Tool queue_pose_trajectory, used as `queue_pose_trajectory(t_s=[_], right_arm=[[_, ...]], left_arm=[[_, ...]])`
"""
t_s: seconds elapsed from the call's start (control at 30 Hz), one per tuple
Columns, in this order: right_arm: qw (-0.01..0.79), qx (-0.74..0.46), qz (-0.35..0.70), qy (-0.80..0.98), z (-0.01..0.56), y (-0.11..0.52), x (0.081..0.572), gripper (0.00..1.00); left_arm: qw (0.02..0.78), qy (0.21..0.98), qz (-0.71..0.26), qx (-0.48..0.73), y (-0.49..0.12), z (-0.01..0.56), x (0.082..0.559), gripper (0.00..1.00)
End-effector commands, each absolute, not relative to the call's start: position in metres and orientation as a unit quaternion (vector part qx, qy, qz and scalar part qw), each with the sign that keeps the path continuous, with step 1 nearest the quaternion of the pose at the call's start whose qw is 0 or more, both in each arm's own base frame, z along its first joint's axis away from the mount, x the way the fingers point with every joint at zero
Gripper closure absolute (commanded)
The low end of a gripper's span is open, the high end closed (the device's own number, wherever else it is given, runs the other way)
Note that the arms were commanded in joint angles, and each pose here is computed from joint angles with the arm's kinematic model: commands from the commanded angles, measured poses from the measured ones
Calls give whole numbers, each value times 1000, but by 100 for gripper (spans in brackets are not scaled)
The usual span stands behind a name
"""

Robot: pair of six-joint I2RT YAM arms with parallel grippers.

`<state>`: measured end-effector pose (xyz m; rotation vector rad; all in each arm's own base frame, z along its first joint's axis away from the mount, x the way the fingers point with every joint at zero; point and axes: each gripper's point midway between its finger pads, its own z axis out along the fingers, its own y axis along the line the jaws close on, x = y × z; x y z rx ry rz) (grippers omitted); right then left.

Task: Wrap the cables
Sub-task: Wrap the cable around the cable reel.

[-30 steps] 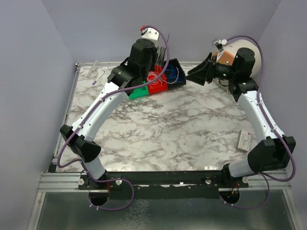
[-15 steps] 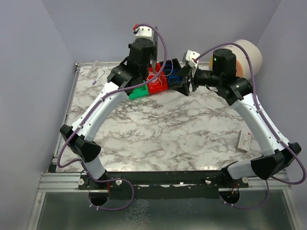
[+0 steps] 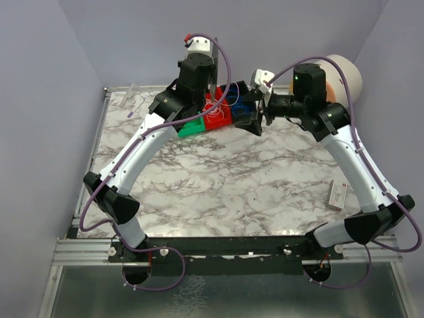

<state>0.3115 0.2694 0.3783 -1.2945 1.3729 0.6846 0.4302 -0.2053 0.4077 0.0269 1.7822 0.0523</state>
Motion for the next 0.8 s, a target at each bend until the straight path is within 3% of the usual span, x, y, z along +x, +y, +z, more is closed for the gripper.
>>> queue_pose_trajectory(t_s=[0.0, 0.4, 0.7, 0.77], right_arm=[[528, -610, 251, 535, 380, 270, 297, 10], [521, -650, 115, 541, 348, 286, 332, 14], [527, -571, 288, 560, 387, 292, 284, 11], [539, -525, 295, 589, 400, 288, 292, 10]], left_arm=[[648, 761, 1, 3, -211, 421, 433, 100], [639, 769, -1, 9, -217, 411, 438, 100], [636, 771, -17, 5, -217, 412, 438, 100], [637, 771, -15, -1, -214, 413, 439, 100]])
